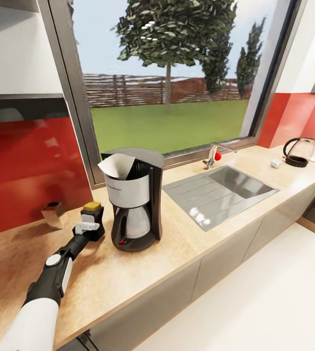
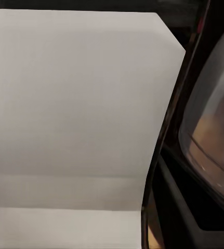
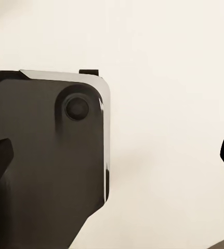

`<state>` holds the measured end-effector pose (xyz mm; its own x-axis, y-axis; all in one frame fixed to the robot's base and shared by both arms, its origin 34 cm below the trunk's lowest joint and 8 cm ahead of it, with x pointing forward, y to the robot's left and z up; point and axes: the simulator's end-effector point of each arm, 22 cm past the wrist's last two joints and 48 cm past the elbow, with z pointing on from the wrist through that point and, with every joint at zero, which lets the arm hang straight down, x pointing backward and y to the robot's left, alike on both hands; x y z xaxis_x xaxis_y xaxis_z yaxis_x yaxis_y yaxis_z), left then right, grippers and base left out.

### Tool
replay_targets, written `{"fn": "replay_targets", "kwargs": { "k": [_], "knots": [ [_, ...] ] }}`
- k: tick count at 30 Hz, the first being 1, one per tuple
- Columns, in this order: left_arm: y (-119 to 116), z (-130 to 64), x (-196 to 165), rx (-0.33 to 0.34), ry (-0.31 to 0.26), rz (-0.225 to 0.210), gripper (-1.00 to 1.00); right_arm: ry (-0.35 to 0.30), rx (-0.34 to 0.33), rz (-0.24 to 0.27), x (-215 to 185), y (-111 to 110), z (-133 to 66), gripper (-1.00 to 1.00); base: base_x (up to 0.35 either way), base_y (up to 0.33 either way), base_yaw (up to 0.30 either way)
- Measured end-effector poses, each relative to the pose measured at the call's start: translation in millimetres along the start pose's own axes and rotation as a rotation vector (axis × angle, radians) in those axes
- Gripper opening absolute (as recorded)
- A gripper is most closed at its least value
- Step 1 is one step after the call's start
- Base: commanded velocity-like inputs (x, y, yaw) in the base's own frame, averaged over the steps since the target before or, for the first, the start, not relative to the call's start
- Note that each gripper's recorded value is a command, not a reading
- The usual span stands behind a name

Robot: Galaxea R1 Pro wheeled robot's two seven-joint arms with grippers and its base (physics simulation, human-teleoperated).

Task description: Set up a coffee station on the kitchen countertop: keep the coffee maker on the countertop, move the bottle of coffee from the kitchen shelf to the counter next to the coffee maker, place a paper coffee filter on top of the coffee maker, put the saucer next to the coffee maker with the coffee cup on the saucer, and place the electric kettle next to the coffee maker.

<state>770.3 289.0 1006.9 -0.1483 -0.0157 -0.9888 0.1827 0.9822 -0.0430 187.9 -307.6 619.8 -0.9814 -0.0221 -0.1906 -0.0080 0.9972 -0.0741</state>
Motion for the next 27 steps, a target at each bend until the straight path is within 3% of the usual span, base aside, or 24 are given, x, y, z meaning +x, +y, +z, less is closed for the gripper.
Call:
{"fn": "replay_targets", "kwargs": {
  "k": [6, 7, 23, 27],
  "knots": [
    [-2.3, -0.3, 1.0, 0.001, -0.002, -0.003, -1.00, 0.000, 0.000, 0.000, 0.0, 0.1, 0.0, 1.00, 0.000, 0.000, 0.000],
    [-3.6, 0.0, 0.9, 0.003, -0.003, -0.003, 1.00, 0.000, -0.001, -0.001, 0.0, 0.2, 0.0, 1.00, 0.000, 0.000, 0.000],
    [-3.7, -0.4, 1.1, 0.000, -0.006, -0.006, 1.00, 0.000, 0.000, 0.000, 0.2, -0.1, 0.0, 1.00, 0.000, 0.000, 0.000],
    [-2.1, -0.9, -1.3, -0.005, -0.019, -0.028, 1.00, 0.000, 0.000, 0.000, 0.2, -0.1, 0.0, 1.00, -0.013, 0.000, 0.000]
  ]
}}
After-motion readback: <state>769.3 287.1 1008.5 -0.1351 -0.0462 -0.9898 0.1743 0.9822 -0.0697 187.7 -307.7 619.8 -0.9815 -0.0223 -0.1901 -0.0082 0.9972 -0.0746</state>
